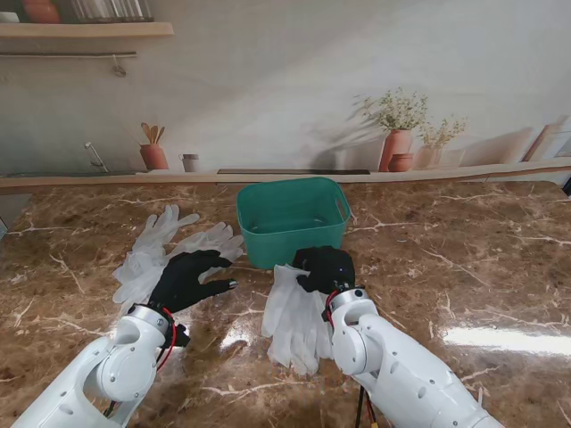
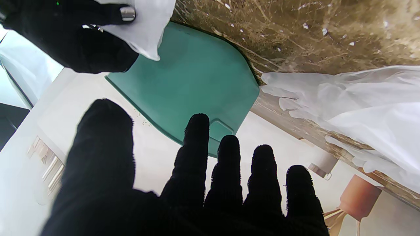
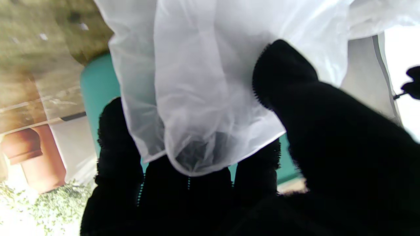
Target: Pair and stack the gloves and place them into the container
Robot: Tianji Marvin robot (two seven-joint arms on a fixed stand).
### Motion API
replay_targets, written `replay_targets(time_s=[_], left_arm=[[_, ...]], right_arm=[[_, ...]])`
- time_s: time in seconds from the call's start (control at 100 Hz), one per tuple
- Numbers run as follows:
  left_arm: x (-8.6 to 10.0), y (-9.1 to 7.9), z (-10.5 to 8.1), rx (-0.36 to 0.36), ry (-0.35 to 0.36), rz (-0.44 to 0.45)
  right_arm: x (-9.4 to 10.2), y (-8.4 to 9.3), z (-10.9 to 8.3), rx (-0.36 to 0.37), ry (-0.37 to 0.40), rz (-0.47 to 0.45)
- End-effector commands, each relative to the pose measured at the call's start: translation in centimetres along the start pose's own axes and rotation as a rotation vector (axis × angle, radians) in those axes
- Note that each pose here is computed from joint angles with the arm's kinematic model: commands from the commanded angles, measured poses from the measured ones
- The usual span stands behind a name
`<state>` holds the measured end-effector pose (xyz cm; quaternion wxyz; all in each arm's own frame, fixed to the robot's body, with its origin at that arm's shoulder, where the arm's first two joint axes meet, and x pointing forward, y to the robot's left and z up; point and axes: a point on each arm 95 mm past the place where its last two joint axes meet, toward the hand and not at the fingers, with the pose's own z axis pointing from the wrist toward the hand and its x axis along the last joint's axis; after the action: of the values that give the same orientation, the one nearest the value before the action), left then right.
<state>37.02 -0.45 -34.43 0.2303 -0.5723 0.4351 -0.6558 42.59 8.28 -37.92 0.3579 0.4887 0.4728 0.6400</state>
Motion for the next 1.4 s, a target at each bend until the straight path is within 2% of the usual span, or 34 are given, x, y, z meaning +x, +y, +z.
replay_targets(time_s=[0.0, 0.14, 0.33, 0.49, 0.7, 0.85, 0.92, 1.02, 1.23, 1.39], left_arm=[[-0.1, 0.1, -0.1, -0.004, 0.001, 0.004], [0.0, 0.2, 0.0, -0.005, 0.005, 0.008], [0.1, 0.5, 0.1, -0.009, 0.014, 0.004], [0.2, 0.6, 0.0, -0.010, 0.016, 0.002], [0.4, 0.7, 0.0, -0.008, 0.021, 0.007], [0.4, 0.7, 0.0, -0.004, 0.024, 0.009], [0.4, 0.6, -0.1, -0.006, 0.022, 0.011], [0.4, 0.7, -0.1, -0.010, 0.021, 0.012], [0.5, 0.6, -0.2, -0.008, 0.023, 0.010], [0.5, 0.4, -0.3, 0.000, 0.024, 0.013]], right_arm=[[-0.4, 0.4, -0.2, -0.021, 0.017, 0.003], [-0.3, 0.7, -1.9, -0.053, 0.041, 0.034], [0.2, 1.0, -5.0, -0.045, 0.124, -0.018], [0.9, 0.5, -7.1, -0.029, 0.174, -0.049], [1.4, -0.9, -8.4, 0.033, 0.220, -0.066], [1.3, -1.6, -9.1, 0.144, 0.224, -0.062], [1.3, -1.1, -9.7, 0.220, 0.245, -0.068], [1.6, 0.2, -10.3, 0.258, 0.276, -0.052], [2.5, 3.3, -10.3, 0.195, 0.317, 0.004], [2.7, 4.8, -8.7, 0.166, 0.364, -0.062]])
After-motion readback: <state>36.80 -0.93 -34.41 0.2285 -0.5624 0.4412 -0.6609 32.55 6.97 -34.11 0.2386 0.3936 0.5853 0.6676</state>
